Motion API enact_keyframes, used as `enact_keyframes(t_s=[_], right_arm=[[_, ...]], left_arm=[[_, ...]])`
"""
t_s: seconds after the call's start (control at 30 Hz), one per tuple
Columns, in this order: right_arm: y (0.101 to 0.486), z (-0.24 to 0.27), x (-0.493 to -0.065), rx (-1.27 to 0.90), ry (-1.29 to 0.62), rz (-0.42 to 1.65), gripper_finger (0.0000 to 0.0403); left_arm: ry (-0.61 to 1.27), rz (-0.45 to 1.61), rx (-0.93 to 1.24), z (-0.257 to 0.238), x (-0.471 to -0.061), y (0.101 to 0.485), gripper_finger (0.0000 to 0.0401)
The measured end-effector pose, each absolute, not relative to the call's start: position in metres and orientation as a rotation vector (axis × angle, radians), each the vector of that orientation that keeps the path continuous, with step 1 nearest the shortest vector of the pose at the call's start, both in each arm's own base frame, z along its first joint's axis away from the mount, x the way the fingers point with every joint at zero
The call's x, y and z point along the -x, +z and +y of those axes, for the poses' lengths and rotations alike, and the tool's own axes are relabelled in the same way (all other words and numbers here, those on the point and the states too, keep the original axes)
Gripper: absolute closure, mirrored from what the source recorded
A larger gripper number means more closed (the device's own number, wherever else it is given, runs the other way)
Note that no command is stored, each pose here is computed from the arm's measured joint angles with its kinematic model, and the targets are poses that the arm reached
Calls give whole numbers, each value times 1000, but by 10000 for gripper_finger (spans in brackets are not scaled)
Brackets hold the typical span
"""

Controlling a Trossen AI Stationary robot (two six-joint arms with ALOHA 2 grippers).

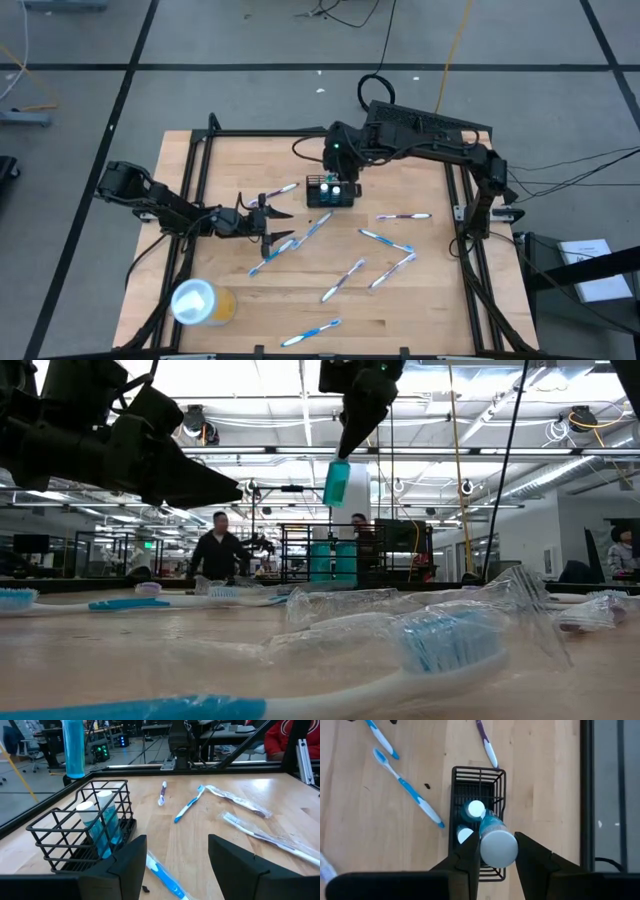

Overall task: Pick & Place toothbrushing station
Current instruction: Put the blue mouthwash bottle into the black organizer

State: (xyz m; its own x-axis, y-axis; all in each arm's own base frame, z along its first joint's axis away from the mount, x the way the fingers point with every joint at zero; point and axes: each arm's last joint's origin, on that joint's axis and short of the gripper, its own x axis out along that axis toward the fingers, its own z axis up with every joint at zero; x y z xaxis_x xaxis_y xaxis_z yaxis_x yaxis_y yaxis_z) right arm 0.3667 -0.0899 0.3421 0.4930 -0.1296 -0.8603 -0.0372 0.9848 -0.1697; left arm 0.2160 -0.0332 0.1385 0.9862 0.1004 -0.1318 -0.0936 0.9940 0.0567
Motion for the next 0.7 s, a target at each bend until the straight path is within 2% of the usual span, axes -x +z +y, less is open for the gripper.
enact_keyframes(t_s=[0.7], right_arm=[[307,-107,-384,111,-3,1137,314]], left_arm=[[97,135,-51,-33,-216,139,185]])
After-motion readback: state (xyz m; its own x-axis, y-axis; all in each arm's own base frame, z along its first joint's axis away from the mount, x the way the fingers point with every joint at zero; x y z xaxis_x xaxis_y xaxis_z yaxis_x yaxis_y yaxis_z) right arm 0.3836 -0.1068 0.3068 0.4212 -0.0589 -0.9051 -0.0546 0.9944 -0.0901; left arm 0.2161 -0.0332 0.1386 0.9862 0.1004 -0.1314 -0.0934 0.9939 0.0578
